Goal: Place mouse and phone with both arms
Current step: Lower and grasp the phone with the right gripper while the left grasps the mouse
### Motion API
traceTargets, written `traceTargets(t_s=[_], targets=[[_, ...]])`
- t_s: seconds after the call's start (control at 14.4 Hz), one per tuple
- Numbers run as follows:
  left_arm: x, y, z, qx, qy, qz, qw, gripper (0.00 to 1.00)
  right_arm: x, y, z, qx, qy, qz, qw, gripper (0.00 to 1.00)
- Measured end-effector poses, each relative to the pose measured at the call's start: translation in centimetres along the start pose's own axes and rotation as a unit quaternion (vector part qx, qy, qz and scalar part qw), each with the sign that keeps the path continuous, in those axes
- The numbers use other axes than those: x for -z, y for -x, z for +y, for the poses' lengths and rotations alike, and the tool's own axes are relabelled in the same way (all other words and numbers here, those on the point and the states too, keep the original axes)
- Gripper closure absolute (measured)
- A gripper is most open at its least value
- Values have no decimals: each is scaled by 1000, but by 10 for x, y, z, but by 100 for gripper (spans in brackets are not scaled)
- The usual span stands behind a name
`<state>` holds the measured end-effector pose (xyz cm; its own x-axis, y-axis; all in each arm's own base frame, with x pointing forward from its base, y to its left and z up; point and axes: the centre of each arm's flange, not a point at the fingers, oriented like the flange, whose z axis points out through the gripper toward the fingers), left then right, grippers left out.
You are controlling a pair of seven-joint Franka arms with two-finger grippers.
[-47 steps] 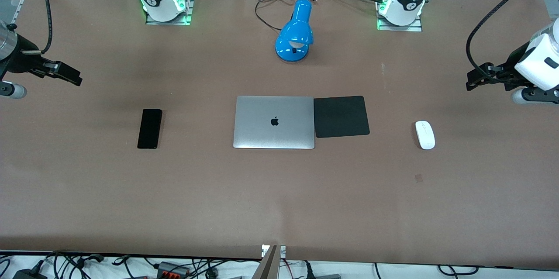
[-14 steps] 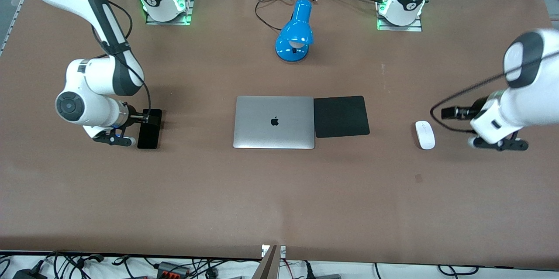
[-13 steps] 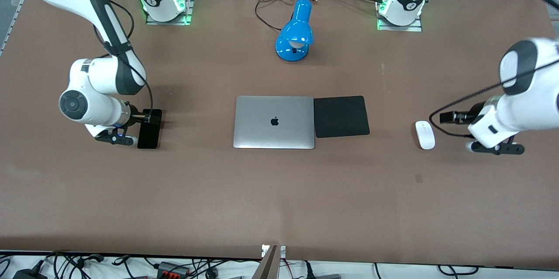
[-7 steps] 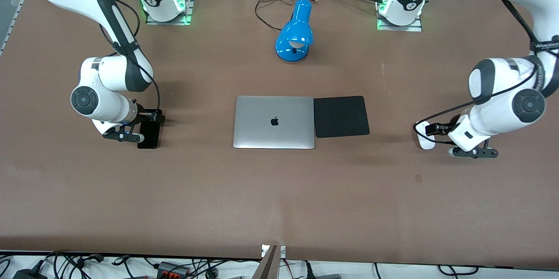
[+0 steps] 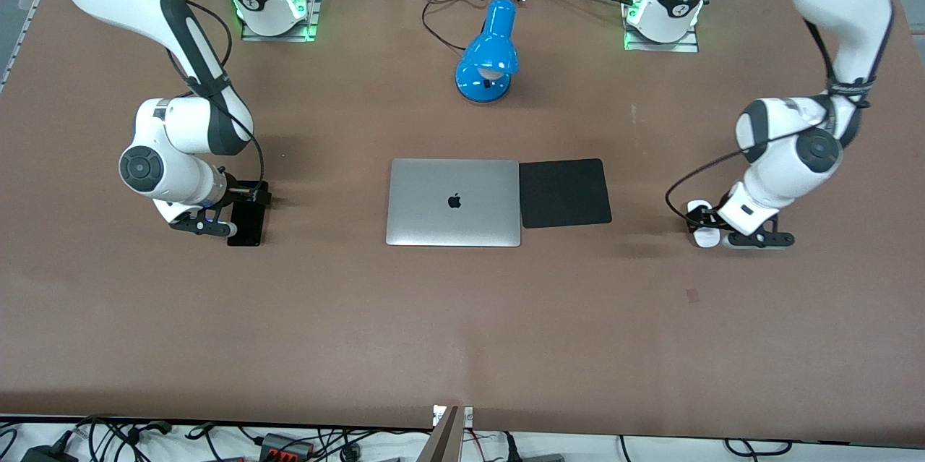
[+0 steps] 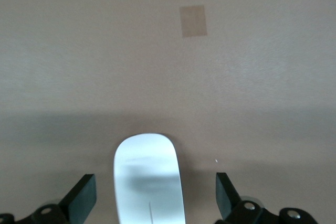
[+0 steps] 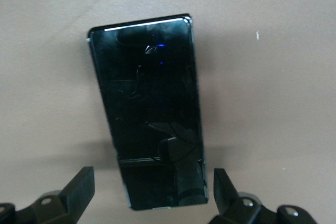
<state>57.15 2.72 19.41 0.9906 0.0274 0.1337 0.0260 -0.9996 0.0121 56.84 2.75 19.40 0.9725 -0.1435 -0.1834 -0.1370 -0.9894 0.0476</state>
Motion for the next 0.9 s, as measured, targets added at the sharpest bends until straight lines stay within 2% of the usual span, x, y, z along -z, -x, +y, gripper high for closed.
traceTargets(t_s=[0.14, 0.42, 0.49, 0.62, 0.69, 0.9], targets=[[-18, 7, -5, 6, 0, 6, 1000, 0, -3, -2, 4, -2, -1, 1, 1000, 0], [-19, 7, -9, 9, 0, 8, 1000, 3, -11, -5, 5, -3, -2, 10, 1000, 0], [-19, 7, -9, 9, 0, 7, 1000, 8, -15, -6, 5, -2, -1, 11, 1000, 0], [-20, 9, -9, 9, 0, 3, 1000, 30, -20, -6, 5, -2, -1, 11, 1000, 0], [-20, 9, -9, 9, 0, 2, 1000, 38, -22, -6, 5, -2, -1, 11, 1000, 0], [-20, 9, -9, 9, 0, 0, 1000, 38, -22, -7, 5, -2, -1, 12, 1000, 0]])
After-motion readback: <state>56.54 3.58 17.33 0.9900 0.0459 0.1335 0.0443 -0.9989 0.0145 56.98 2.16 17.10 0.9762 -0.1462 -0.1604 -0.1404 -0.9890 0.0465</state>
